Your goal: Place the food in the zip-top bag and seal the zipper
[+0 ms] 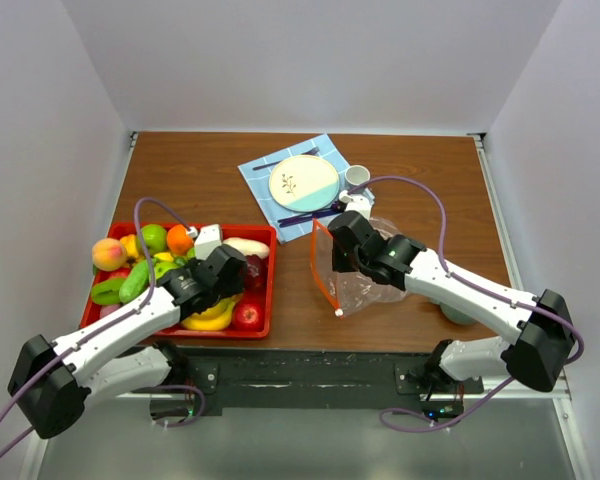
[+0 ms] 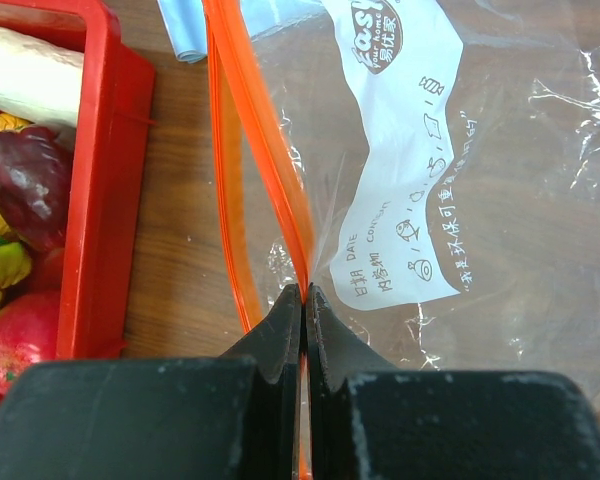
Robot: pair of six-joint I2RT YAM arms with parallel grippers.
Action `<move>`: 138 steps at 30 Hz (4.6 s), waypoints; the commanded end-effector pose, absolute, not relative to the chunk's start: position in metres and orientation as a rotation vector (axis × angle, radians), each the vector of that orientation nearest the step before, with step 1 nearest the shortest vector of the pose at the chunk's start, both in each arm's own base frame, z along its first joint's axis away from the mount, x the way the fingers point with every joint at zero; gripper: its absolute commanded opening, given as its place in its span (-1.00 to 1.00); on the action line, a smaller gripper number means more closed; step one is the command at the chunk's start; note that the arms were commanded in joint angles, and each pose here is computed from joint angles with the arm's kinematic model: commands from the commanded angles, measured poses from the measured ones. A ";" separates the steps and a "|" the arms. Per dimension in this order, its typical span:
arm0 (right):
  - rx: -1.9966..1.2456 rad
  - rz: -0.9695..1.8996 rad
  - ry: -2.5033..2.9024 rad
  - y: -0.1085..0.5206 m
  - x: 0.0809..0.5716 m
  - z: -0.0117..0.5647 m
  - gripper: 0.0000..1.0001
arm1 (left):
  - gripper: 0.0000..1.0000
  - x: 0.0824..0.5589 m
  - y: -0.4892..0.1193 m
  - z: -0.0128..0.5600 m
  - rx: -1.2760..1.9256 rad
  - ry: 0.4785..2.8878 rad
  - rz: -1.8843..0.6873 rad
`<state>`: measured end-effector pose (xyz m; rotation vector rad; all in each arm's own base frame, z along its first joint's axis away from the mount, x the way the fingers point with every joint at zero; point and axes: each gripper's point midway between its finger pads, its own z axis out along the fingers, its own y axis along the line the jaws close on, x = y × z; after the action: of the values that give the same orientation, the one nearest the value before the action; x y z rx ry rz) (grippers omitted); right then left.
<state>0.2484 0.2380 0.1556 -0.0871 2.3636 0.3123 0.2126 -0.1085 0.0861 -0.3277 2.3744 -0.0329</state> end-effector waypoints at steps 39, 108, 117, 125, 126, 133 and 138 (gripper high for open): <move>-0.129 0.362 2.343 0.240 0.244 0.155 -1.00 | 1.00 0.220 0.041 0.159 -0.922 2.130 0.410; 0.092 0.639 2.167 0.252 0.247 0.239 -1.00 | -0.75 0.263 -0.325 0.238 0.030 1.920 -1.192; 0.097 0.679 2.157 0.248 0.238 0.247 -1.00 | -0.36 0.264 -0.345 0.218 0.103 2.024 -1.091; 0.094 0.680 2.150 0.248 0.239 0.248 -1.00 | 0.51 0.256 -0.346 0.213 0.133 2.065 -1.051; 0.093 0.677 2.150 0.248 0.239 0.248 -1.00 | 0.63 0.255 -0.346 0.214 0.134 2.064 -1.053; 0.087 0.651 2.155 0.246 0.241 0.243 -1.00 | 0.93 0.254 -0.344 0.217 0.144 2.071 -1.042; 0.079 0.628 2.159 0.245 0.242 0.240 -1.00 | 0.90 0.252 -0.341 0.223 0.154 2.068 -1.036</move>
<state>0.2373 0.2418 0.2272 0.0737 2.2003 0.6126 0.2519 -0.3329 0.1744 0.1166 2.1854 -0.9636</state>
